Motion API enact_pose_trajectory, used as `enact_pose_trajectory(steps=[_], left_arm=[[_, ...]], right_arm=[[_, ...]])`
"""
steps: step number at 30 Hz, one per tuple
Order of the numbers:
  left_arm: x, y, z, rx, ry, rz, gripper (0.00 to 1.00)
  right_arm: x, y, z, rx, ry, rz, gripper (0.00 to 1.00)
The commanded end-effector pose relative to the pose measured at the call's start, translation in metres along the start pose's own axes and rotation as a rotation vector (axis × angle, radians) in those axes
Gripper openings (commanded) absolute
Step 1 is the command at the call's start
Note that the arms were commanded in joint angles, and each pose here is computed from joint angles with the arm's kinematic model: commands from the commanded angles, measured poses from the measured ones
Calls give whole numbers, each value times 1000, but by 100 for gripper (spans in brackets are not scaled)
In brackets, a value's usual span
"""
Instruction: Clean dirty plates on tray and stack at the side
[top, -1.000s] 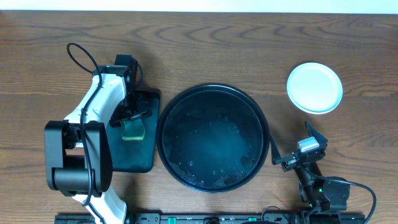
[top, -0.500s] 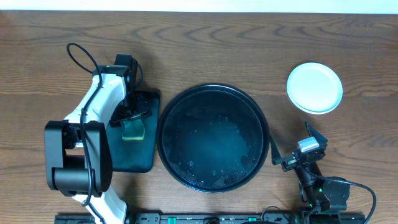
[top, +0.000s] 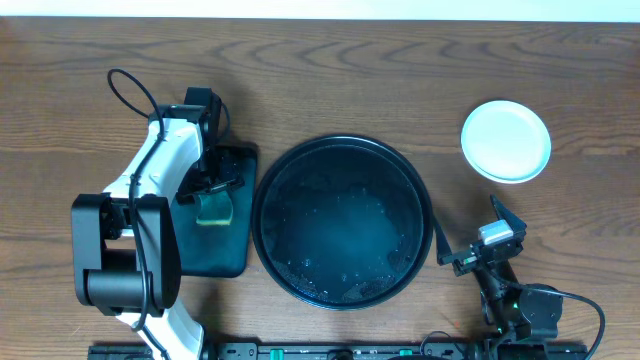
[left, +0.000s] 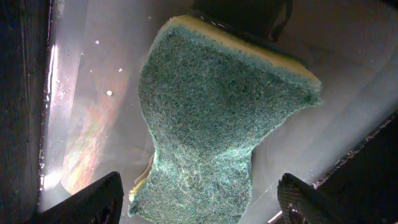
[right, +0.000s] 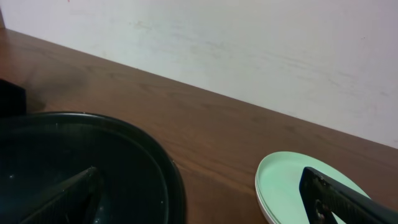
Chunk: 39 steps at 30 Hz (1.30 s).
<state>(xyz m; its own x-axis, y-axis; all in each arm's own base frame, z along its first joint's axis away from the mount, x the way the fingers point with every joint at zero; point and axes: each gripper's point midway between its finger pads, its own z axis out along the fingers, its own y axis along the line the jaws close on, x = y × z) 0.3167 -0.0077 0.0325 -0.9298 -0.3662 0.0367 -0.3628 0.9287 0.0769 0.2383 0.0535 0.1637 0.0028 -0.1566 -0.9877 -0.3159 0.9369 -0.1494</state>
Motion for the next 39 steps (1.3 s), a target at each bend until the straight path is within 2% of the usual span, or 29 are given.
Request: enact_pose_trajectory(steps=[1, 17, 24, 31, 39], left_arm=[[0, 4, 0, -10, 1, -2, 80], [0, 4, 0, -14, 1, -2, 80], [-9, 17, -13, -74, -77, 54, 80], [-43, 4, -66, 7, -338, 197, 80], [-63, 0, -156, 108, -673, 183, 80]], right_arm=[[1, 0, 0, 3, 1, -8, 99], [1, 0, 0, 2, 3, -7, 99], [1, 0, 0, 2, 3, -7, 99], [1, 0, 0, 2, 3, -7, 99], [1, 0, 0, 2, 3, -7, 99]])
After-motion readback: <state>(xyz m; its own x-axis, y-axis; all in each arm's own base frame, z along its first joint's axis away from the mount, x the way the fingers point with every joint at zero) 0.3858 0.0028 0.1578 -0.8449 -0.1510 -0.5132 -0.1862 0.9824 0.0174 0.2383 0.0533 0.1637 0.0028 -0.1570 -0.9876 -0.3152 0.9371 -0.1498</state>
